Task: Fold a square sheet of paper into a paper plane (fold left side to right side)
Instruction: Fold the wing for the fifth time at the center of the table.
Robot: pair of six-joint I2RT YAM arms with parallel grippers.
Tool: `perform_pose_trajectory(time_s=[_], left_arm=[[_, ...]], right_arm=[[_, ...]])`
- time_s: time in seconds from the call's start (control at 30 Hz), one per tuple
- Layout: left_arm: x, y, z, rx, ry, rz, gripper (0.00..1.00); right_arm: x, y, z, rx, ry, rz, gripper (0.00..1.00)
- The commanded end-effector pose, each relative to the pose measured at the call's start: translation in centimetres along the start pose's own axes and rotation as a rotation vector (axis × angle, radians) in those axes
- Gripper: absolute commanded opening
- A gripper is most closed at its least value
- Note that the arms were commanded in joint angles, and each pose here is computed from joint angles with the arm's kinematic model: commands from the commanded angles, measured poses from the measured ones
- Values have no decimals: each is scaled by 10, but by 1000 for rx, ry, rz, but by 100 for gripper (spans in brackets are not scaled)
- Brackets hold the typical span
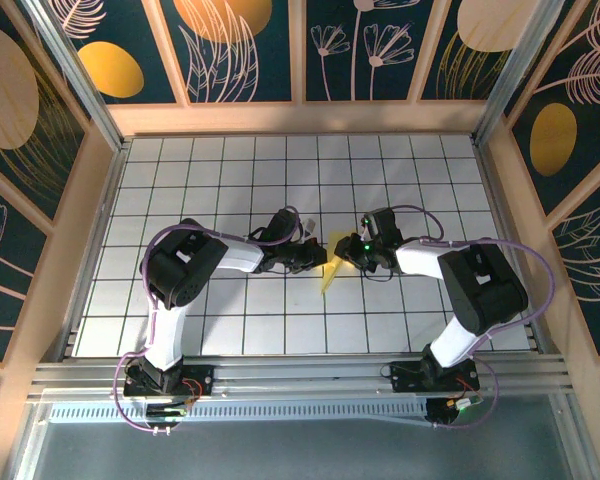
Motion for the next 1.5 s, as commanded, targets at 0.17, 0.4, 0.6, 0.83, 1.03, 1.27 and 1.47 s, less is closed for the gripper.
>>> perform_pose_trajectory(time_s=[0.17, 0.4, 0.6, 0.83, 1.03, 1.27, 1.47], left_arm=[[-4, 4, 32, 32, 129, -19, 0], [-5, 4, 37, 39, 145, -15, 0], [-5, 5, 38, 38, 157, -17, 0], [-5, 6, 39, 40, 171, -20, 0], [-5, 5, 41, 44, 180, -18, 0], [-6, 5, 44, 51, 192, -15, 0], [-7, 4, 47, 56, 199, -7, 0]], right_arm=[[12, 9, 12, 33, 0, -39, 36], [23, 10, 11, 50, -19, -55, 35], [32, 19, 23, 87, 30, -68, 11], [20, 24, 32, 103, 45, -45, 0], [6, 17, 30, 99, 43, -5, 0], [-3, 9, 17, 80, 13, 19, 0], [-8, 4, 8, 71, -12, 34, 0]])
Point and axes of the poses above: each hand's point on the last joint's axis, 136 mm out from that joint toward the fingers, its own x axis back along the fingers, its own z axis along the line the jaws close on, y = z × x, the point moved 1 cm from there along x, back along the fingers, and after that the axes turned 4 degrees about x, right-handed, at the moved point
